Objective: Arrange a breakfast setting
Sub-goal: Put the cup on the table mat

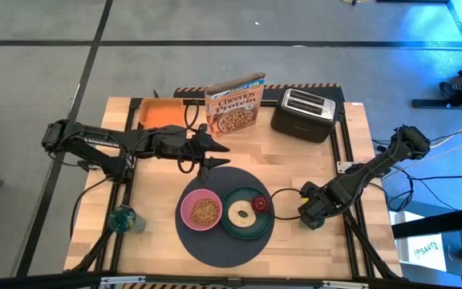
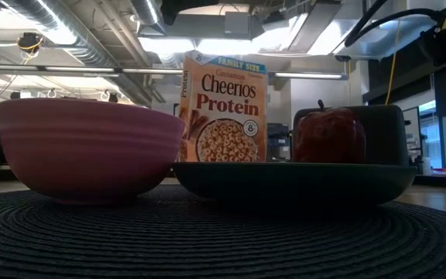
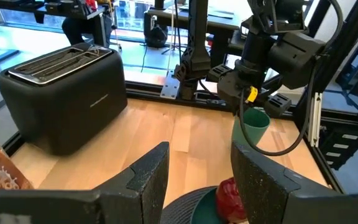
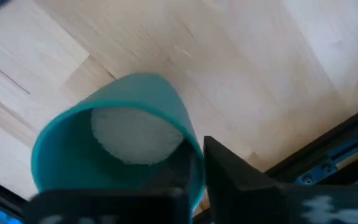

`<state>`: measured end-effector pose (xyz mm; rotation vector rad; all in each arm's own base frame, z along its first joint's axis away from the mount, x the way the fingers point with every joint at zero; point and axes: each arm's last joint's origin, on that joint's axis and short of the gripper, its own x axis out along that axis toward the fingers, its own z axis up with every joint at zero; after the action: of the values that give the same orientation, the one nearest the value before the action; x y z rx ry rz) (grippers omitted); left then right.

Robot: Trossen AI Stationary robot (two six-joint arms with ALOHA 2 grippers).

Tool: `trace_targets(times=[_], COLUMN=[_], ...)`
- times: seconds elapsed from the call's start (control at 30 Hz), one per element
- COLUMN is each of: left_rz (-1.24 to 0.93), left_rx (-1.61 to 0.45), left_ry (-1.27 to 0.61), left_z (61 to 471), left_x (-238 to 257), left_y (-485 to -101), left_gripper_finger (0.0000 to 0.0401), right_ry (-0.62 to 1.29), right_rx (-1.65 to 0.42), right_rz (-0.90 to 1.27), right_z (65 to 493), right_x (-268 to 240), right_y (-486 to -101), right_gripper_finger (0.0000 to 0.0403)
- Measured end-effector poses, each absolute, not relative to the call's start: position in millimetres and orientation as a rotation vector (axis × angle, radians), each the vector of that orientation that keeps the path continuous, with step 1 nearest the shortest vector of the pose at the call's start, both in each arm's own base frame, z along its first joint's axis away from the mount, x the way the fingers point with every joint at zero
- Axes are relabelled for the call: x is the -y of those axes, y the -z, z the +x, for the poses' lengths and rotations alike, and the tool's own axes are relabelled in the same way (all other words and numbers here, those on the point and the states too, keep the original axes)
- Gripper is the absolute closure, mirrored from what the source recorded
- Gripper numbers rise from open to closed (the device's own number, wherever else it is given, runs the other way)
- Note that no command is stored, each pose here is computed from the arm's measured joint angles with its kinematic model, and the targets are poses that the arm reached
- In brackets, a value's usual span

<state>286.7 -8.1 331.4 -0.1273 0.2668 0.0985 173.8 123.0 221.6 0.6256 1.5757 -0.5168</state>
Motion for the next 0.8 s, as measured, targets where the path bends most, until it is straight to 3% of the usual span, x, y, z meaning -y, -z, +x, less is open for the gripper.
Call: trace_targets(times=[0.27,0.43,0.53,0.63,0.8], left_rz=[-0.127,-0.075,-0.056,-0.114,-0.061], left_rx=[-0.267,-0.277,-0.28,-0.27,-0.225], left_ry=[-0.098,-0.031,-0.016,-0.114,-0.156], left_z=[286.7,286.5,286.1,286.1,287.0], left_x=[8.2,13.2,17.6,15.4,13.9], left_y=[-331.4,-330.9,-330.7,-330.9,-335.2], left_gripper_finger=[0.0235,0.0235,0.0235,0.0235,0.0234], right_ry=[0.529,0.61,0.703,0.764,0.758], right_rx=[-1.569,-1.514,-1.433,-1.3,-1.07], right_rz=[0.661,0.686,0.707,0.72,0.774], right_z=[172.0,168.2,170.2,179.3,203.7], right_x=[-122.0,-115.0,-104.4,-92.2,-68.9], right_y=[-225.1,-248.2,-267.0,-285.9,-312.2], right_gripper_finger=[0.0398,0.04,0.04,0.0401,0.0401])
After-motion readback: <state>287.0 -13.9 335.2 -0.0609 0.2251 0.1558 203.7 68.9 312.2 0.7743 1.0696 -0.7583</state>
